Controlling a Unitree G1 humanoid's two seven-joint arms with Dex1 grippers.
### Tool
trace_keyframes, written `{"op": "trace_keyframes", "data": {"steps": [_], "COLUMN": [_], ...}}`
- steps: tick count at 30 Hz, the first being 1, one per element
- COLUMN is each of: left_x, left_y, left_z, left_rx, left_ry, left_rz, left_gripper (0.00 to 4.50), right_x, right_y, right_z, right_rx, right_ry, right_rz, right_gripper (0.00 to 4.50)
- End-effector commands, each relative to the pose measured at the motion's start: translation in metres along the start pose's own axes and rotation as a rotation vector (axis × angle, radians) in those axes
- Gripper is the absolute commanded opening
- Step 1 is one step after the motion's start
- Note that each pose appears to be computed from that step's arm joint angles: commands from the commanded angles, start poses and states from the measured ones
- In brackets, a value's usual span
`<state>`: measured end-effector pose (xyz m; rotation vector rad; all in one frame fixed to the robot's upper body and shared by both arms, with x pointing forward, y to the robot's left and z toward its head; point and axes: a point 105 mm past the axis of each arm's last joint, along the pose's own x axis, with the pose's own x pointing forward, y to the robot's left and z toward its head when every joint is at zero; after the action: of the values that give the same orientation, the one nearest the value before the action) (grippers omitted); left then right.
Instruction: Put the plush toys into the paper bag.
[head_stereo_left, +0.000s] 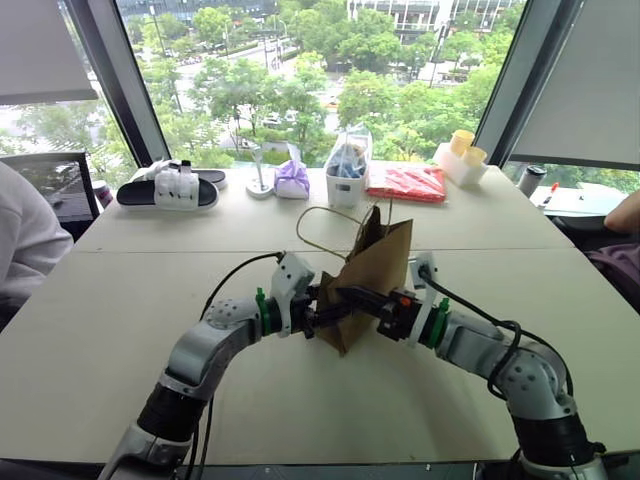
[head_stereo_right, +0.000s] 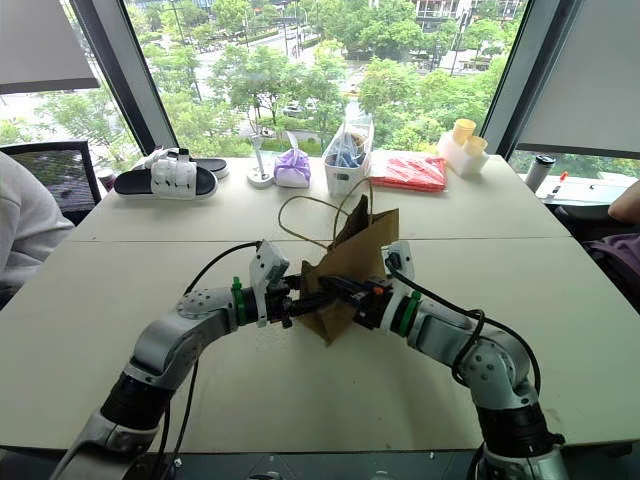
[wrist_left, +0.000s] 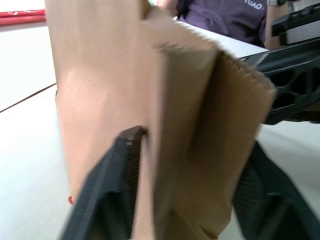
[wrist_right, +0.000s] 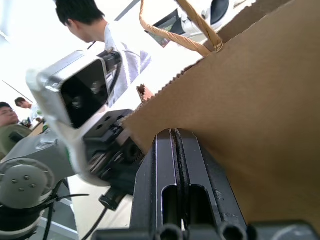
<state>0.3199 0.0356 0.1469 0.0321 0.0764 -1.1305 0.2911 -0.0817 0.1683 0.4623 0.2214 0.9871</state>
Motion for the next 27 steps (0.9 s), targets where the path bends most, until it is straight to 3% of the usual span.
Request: {"op": "trace_keyframes", "data": {"steps": [1,2,5,10,16,21,26,27], "left_x": [0.003,0.004,0.004,-0.002,0.002,0.014,0.017,0.017], "left_y": [-0.002,-0.001,0.004,-0.012,0.024,0.053,0.058,0.058], "left_z": [0.013,0.014,0.023,0.055,0.053,0.033,0.026,0.026], "left_rx": [0.048,0.048,0.059,0.112,0.118,0.189,0.203,0.206], "left_ry": [-0.036,-0.041,-0.068,-0.146,-0.051,0.073,0.098,0.102], "left_rz": [-0.019,-0.018,-0.016,-0.253,-0.431,-0.403,-0.408,-0.407], "left_gripper": [0.37,0.15,0.15,0.15,0.15,0.15,0.15,0.65], "right_x": [-0.01,-0.016,-0.038,-0.069,-0.081,-0.085,-0.091,-0.092], "right_y": [0.021,0.025,0.036,0.031,0.023,0.027,0.028,0.028], "right_z": [0.015,0.018,0.029,0.025,0.02,0.012,0.005,0.004], "right_rx": [-0.016,-0.007,0.016,0.044,0.039,0.044,0.055,0.056], "right_ry": [-0.066,-0.084,-0.161,-0.172,-0.149,-0.157,-0.178,-0.18], "right_rz": [0.084,0.104,0.141,0.084,0.015,-0.018,-0.068,-0.074], "right_gripper": [0.0,0.0,0.0,0.0,0.0,0.0,0.0,0.0]}}
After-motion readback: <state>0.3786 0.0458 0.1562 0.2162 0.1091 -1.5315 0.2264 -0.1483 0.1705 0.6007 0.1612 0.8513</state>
